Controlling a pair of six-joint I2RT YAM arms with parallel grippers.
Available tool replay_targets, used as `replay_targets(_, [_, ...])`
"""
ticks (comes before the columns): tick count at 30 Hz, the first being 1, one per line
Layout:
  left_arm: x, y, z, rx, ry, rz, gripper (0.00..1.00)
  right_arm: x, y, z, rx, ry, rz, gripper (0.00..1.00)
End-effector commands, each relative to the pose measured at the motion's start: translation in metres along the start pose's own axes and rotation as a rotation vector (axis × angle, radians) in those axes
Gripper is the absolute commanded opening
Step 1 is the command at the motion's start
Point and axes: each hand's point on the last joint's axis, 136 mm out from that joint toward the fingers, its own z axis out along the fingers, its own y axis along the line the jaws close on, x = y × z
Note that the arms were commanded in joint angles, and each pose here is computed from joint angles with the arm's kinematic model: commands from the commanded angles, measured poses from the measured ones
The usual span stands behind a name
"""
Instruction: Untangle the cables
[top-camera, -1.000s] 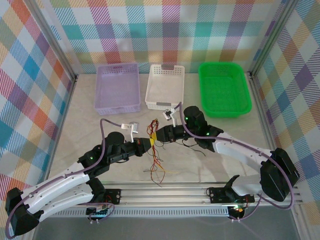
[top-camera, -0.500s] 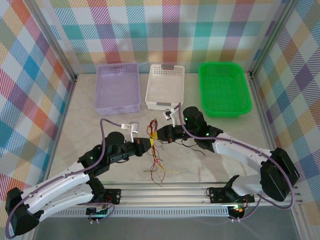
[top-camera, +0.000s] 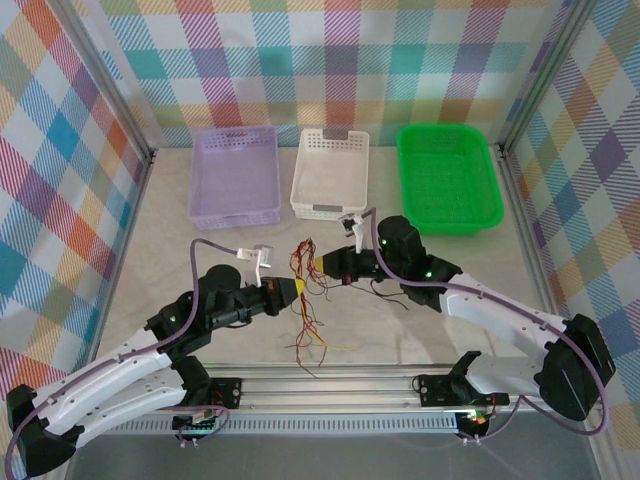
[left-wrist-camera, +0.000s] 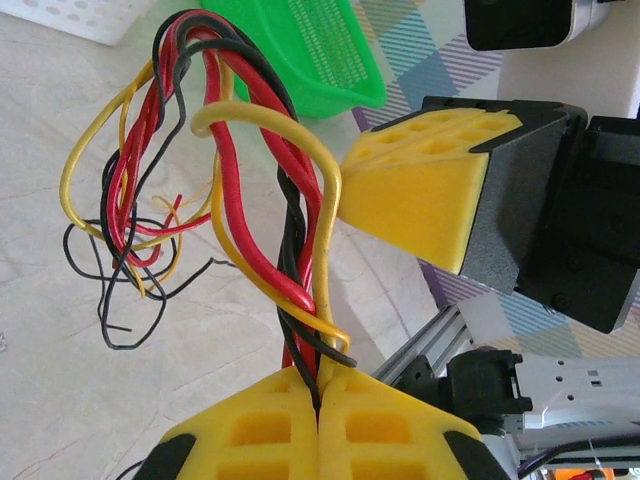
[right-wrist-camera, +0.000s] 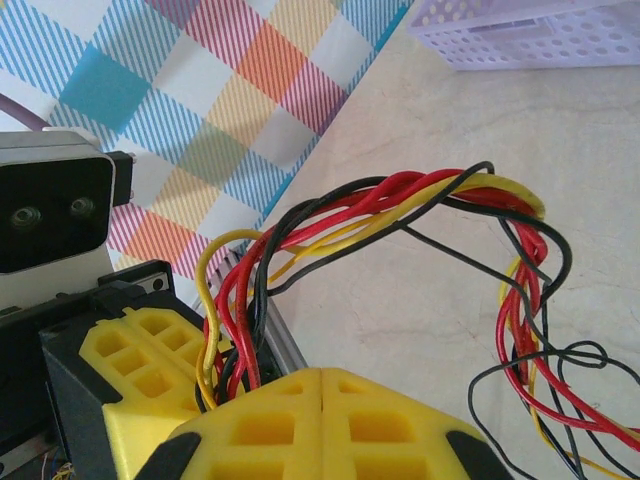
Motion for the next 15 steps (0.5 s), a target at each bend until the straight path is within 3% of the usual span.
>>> replay_targets(1, [-0.007, -0.019, -0.007, 0.057, -0.014, 0.027, 0.00, 0.000, 0.005, -0.004, -0.023, -0.015, -0.023, 0.00])
replay_targets(2, [-0.008, -0.020, -0.007, 0.063, -0.014, 0.028, 0.00, 0.000, 0.005, -0.003, -0.029, -0.011, -0.015, 0.03])
replay_targets(5, [-0.008, -0.022, -0.005, 0.067, -0.009, 0.027, 0.00, 0.003, 0.014, 0.002, -0.089, 0.010, -0.013, 0.28])
replay_targets(6, [-0.008, -0.022, -0.004, 0.069, -0.006, 0.027, 0.00, 0.003, 0.014, 0.004, -0.097, 0.012, -0.009, 0.32])
replay_targets(15, [-0.007, -0.026, -0.001, 0.082, 0.005, 0.024, 0.00, 0.003, 0.019, 0.016, -0.161, 0.005, -0.008, 0.36])
